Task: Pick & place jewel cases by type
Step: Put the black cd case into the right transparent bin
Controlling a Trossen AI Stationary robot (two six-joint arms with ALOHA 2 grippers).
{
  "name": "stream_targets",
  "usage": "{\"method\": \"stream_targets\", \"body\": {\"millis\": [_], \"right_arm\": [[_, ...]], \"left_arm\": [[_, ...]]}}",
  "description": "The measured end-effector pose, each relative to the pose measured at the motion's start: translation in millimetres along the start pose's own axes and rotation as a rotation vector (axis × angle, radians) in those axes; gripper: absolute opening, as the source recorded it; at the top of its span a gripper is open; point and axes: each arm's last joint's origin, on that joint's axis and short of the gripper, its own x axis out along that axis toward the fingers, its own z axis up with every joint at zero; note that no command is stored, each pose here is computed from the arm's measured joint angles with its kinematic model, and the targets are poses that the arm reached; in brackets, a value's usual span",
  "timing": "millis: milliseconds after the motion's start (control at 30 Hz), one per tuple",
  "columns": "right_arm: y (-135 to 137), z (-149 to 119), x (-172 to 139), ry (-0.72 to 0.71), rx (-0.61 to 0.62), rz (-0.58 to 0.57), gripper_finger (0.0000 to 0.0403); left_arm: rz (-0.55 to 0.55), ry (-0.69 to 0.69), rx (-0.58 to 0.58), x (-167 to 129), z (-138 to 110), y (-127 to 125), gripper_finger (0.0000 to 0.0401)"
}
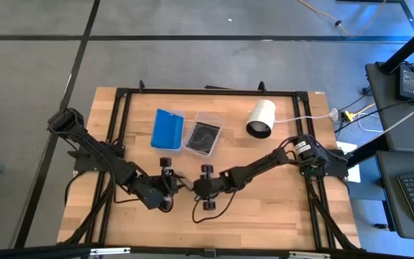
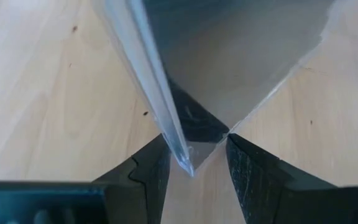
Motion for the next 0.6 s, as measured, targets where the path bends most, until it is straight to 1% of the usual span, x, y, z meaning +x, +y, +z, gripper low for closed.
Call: {"method": "stream_targets", "body": {"millis": [267,367,600], "right_arm": [[1.3,-0.4,-0.2,0.000,0.033,-0.004,0.0159],[1.2,-0.6,-0.2,0.001,0.052,-0.005,0.0159],[0.9,-1.2,-0.1,0.006,0.098,-0.008,0.0159]], "left_arm": [[0.016,-0.006,0.023,0.1,0.2,0.2,0.0125],[0.039,-0.012,0.003,0.7,0.2,1.0,0.0125],[0.040,-0.013,-0.014,2.6,1.3,3.0,0.0125]]}}
